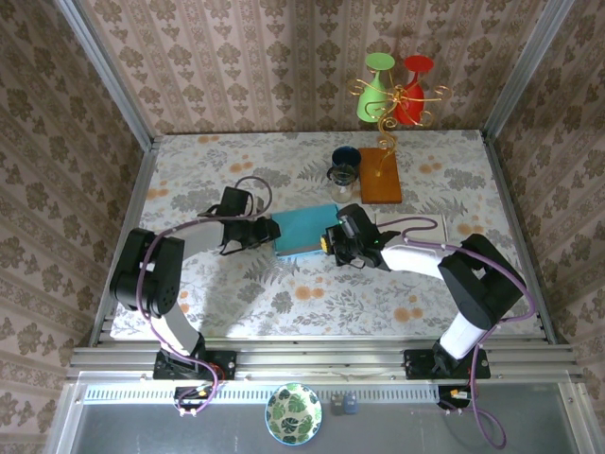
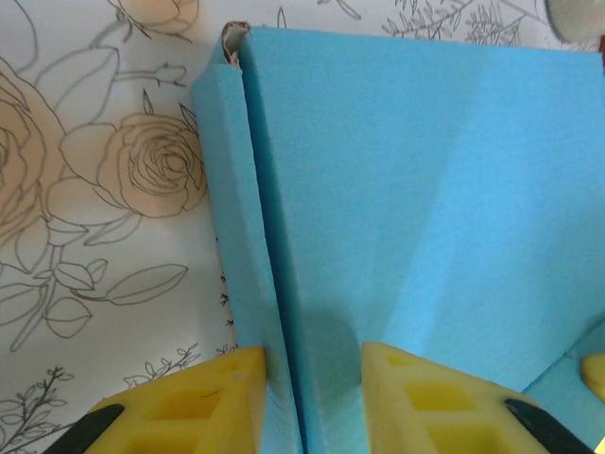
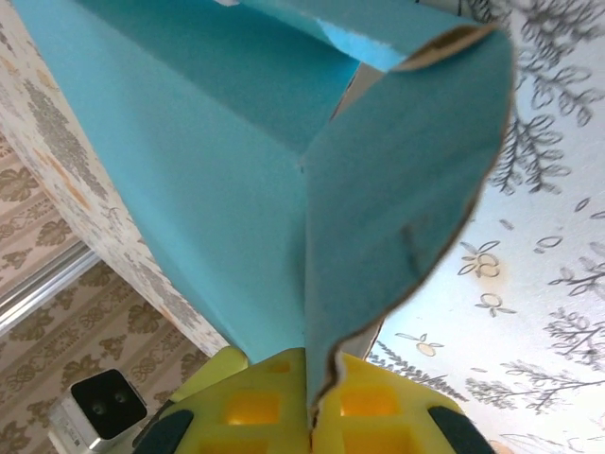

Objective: Fold the paper box

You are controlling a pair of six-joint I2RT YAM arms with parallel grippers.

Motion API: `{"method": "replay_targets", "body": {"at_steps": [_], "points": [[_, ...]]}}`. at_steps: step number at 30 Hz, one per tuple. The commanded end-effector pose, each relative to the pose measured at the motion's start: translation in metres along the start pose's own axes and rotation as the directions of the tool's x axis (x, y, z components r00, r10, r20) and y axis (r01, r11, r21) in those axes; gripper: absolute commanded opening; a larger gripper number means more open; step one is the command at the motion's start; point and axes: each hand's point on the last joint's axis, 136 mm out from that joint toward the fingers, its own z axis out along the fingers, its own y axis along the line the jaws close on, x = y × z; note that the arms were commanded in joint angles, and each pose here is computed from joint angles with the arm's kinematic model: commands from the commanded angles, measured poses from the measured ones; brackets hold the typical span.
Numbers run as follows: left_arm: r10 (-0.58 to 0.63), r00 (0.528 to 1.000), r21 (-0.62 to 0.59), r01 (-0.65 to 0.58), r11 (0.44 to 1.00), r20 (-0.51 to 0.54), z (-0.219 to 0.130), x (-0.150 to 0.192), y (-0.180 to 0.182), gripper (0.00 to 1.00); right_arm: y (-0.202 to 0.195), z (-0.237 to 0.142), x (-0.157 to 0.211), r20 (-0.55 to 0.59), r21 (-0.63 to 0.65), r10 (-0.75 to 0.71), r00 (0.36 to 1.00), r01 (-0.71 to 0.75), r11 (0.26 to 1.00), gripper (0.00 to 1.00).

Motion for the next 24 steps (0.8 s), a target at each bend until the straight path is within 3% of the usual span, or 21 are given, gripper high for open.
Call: {"method": "replay_targets", "body": {"at_steps": [1,3,6,10,12,15,17,20,24], "points": [[0.040,0.999,-0.074,-0.042,0.996,-0.031,0.002,0.007,0.012,0.30,-0.025,-0.005,0.000,-0.039,0.108,-0.058,0.998,0.062,0.992,0.17],[0.047,0.998,-0.087,-0.051,0.995,-0.038,0.003,0.010,0.015,0.28,-0.019,-0.012,0.002,-0.065,0.106,-0.126,0.990,0.133,0.985,0.27],[0.065,0.997,-0.098,-0.067,0.993,-0.032,0.000,0.011,0.015,0.25,-0.001,-0.038,-0.001,-0.079,0.108,-0.350,0.933,0.357,0.928,0.42],[0.102,0.994,-0.100,-0.104,0.989,-0.027,-0.004,0.009,0.011,0.24,0.020,-0.093,-0.015,-0.047,0.152,-0.688,0.725,0.685,0.712,0.59],[0.111,0.993,-0.099,-0.114,0.989,-0.031,-0.004,0.009,0.011,0.24,0.029,-0.111,-0.024,-0.021,0.126,-0.777,0.629,0.772,0.623,0.67],[0.118,0.992,-0.092,-0.120,0.988,-0.033,-0.006,0.011,0.009,0.24,0.040,-0.107,-0.042,-0.045,0.023,-0.818,0.573,0.819,0.573,0.68],[0.123,0.992,-0.088,-0.125,0.988,-0.029,-0.007,0.012,0.008,0.24,0.036,-0.086,-0.055,-0.120,-0.002,-0.810,0.574,0.816,0.579,0.59],[0.138,0.990,-0.084,-0.139,0.987,-0.025,-0.009,0.013,0.008,0.24,0.029,-0.064,-0.061,-0.207,0.026,-0.842,0.498,0.864,0.504,0.55],[0.145,0.989,-0.080,-0.148,0.986,-0.039,-0.007,0.016,0.009,0.24,0.014,-0.040,-0.068,-0.295,0.055,-0.827,0.478,0.873,0.485,0.56]]}}
